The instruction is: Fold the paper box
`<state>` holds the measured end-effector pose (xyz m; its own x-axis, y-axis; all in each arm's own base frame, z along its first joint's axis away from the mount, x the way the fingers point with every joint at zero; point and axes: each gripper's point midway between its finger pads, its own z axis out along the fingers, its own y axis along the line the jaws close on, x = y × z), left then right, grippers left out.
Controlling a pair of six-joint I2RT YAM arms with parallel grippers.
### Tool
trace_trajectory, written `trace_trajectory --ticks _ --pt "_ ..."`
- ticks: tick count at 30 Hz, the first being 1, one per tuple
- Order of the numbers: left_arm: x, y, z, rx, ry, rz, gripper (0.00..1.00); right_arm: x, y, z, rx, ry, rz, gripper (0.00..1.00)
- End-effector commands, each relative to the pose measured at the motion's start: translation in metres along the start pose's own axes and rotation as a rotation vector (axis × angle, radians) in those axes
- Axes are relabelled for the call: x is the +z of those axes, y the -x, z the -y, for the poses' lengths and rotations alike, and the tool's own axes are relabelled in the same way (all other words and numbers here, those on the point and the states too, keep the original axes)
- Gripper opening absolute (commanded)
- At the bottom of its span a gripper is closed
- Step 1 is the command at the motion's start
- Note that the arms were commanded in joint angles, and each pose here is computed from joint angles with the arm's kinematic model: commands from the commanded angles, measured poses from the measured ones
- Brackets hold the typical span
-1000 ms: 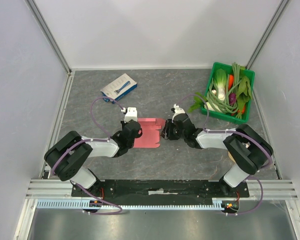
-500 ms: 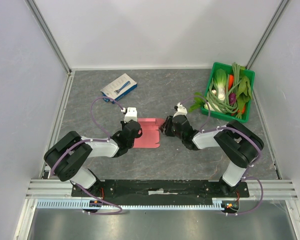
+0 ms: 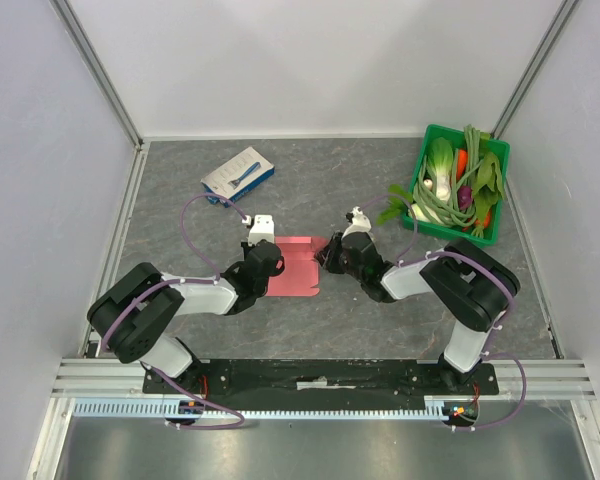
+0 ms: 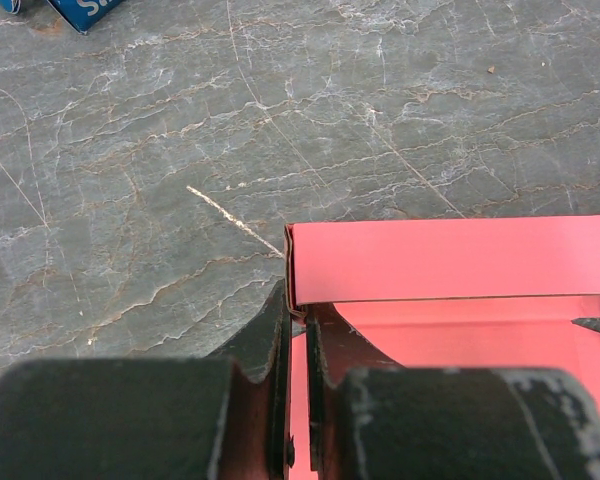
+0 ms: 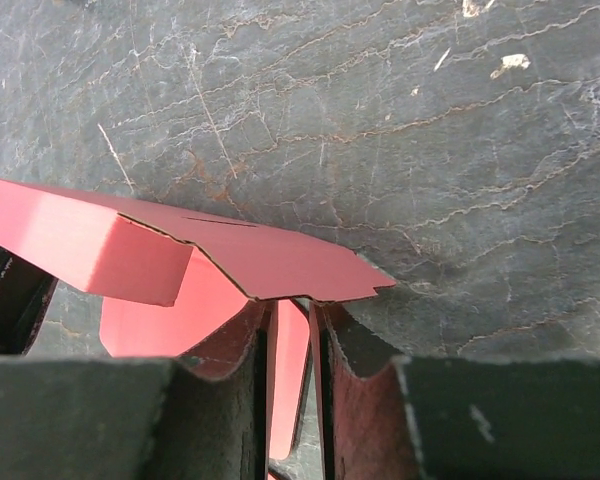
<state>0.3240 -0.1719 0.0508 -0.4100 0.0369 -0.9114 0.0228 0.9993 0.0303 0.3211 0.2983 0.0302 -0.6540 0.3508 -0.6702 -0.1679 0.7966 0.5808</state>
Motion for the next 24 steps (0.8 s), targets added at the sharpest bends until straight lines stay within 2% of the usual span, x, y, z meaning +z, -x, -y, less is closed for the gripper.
trace_trajectory --ticks 1,3,8,19,24 --pt "-0.002 0.009 0.003 -0.038 0.001 0.019 0.02 0.004 0.014 -0.016 -0.012 0.02 0.059 0.25" --pt "-0.002 0.009 0.003 -0.04 0.001 0.02 0.02 0.0 0.01 -0.006 -0.034 -0.061 0.043 0.3" --pt "-0.002 0.008 0.002 -0.04 0.001 0.019 0.02 -0.003 0.003 0.01 -0.045 -0.121 0.038 0.35" --pt "-0.002 0.009 0.002 -0.034 0.001 0.021 0.02 -0.002 0.007 0.017 -0.059 -0.158 0.048 0.42" --pt "-0.002 0.008 0.002 -0.037 0.001 0.021 0.02 0.004 0.001 0.008 -0.064 -0.104 0.025 0.43"
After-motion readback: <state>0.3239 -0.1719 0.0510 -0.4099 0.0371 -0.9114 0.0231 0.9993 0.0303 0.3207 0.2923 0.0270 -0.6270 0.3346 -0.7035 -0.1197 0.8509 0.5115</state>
